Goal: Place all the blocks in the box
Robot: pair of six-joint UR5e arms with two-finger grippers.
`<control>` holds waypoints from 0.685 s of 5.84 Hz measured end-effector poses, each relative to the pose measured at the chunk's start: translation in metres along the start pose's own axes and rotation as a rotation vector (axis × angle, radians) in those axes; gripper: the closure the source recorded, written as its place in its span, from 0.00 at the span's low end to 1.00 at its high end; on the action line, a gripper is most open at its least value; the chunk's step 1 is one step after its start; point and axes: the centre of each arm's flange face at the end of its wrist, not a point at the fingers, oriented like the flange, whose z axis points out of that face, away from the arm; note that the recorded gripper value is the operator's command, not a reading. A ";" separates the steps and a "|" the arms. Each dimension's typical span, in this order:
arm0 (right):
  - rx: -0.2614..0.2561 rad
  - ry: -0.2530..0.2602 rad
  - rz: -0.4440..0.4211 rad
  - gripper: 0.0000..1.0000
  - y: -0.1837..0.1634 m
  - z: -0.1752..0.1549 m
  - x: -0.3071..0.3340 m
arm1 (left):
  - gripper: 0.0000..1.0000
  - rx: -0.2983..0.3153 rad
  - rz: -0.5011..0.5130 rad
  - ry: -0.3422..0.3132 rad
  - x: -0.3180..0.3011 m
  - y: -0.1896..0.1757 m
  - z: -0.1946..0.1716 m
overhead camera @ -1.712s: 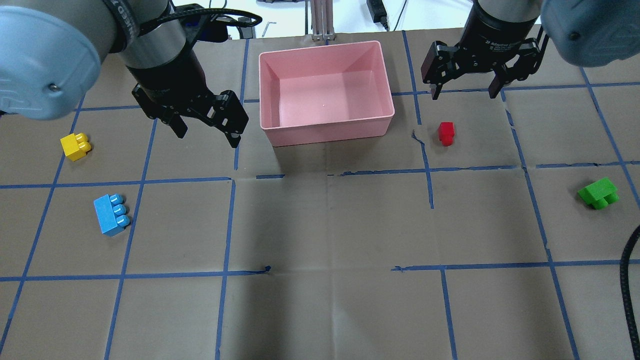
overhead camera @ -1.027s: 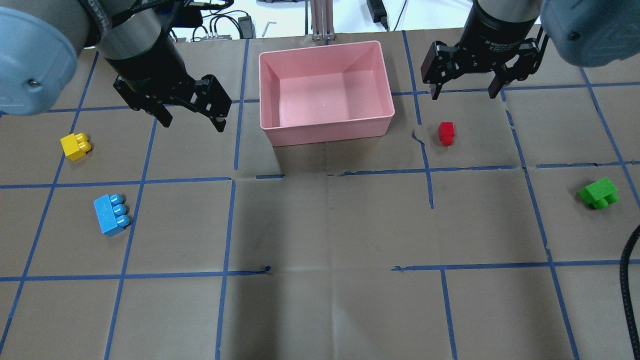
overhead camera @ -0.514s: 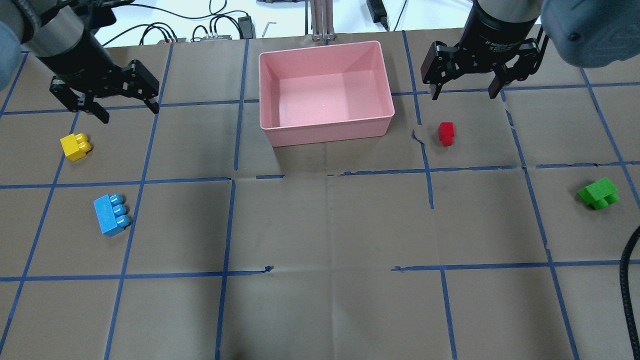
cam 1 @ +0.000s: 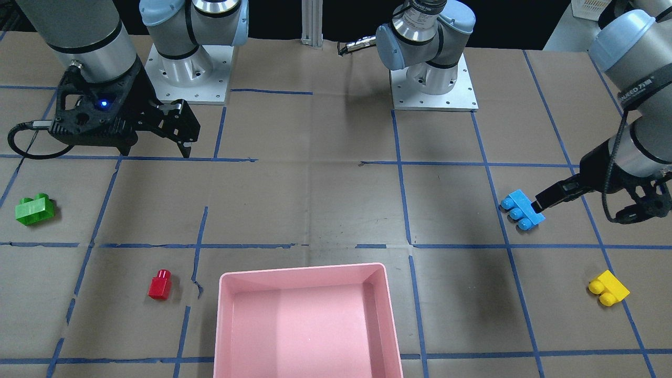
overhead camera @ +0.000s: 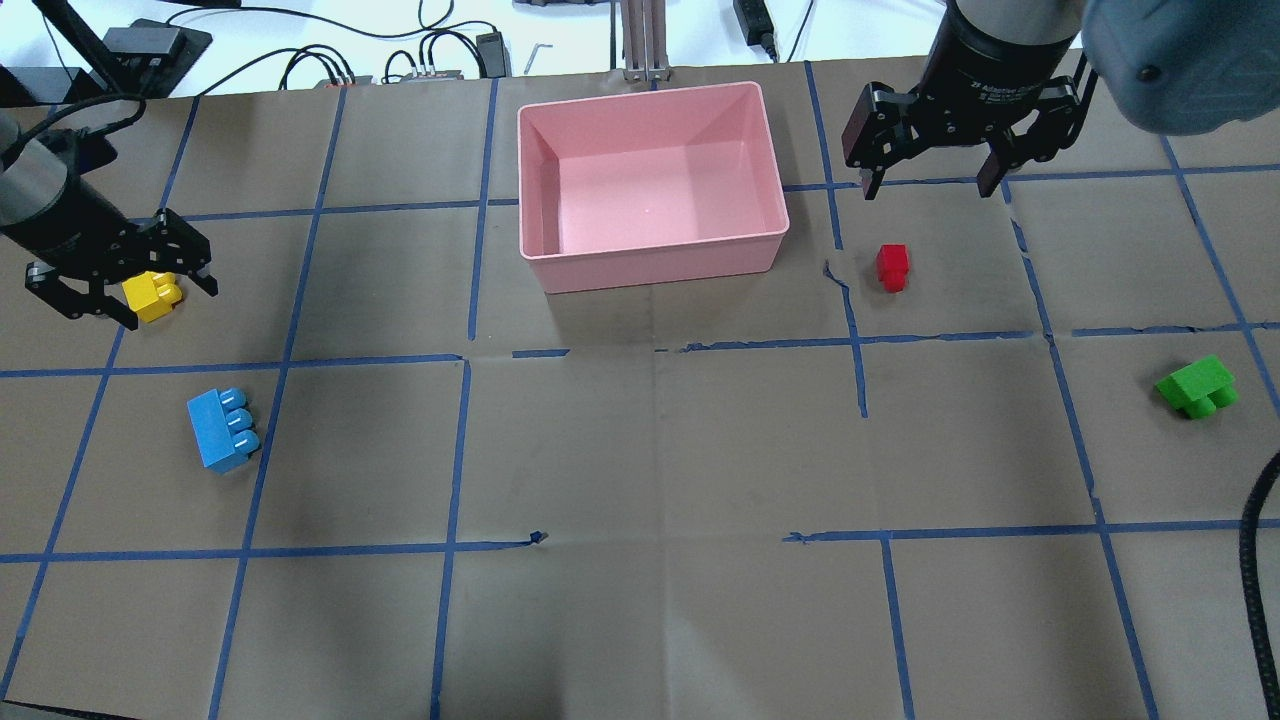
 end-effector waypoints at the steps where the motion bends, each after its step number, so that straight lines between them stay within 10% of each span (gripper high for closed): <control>1: 0.001 0.000 0.000 0.00 0.000 0.000 0.000 | 0.03 0.036 0.011 -0.005 -0.011 0.010 0.042; 4: 0.006 0.002 -0.015 0.00 -0.003 -0.001 0.006 | 0.03 -0.032 0.017 -0.119 -0.027 0.035 0.127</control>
